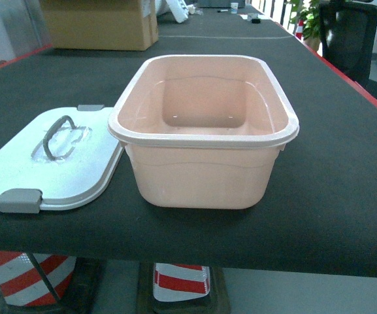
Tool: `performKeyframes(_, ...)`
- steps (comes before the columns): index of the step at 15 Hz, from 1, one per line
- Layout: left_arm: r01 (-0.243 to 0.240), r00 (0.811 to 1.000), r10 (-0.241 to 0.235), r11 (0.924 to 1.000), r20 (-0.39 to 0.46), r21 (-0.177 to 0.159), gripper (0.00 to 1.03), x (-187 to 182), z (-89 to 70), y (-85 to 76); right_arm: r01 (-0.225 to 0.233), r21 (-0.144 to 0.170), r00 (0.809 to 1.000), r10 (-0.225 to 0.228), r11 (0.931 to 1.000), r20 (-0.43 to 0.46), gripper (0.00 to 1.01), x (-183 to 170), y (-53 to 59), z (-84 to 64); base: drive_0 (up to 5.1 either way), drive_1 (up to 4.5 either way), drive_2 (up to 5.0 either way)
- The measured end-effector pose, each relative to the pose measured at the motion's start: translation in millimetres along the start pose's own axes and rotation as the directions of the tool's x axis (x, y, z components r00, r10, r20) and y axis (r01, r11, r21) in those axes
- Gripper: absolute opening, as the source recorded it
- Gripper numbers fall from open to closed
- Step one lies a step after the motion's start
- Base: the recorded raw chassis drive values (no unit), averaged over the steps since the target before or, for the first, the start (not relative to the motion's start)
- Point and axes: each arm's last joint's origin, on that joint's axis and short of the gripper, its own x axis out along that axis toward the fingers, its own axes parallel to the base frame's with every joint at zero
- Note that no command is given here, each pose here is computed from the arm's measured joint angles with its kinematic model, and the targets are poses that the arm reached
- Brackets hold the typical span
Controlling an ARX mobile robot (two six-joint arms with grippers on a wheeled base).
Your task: Pick capacitor and pack into box
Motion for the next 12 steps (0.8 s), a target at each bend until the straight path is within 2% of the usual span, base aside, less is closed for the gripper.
performKeyframes(12, 0.0, 1.0, 0.0, 1.0, 0.004, 0.0, 0.43, 0.0, 0.4, 0.0, 0.0, 0.0, 1.0, 0.0, 1.0, 0.0, 0.98, 0.0, 0.0, 0.0, 0.0, 0.0, 0.0)
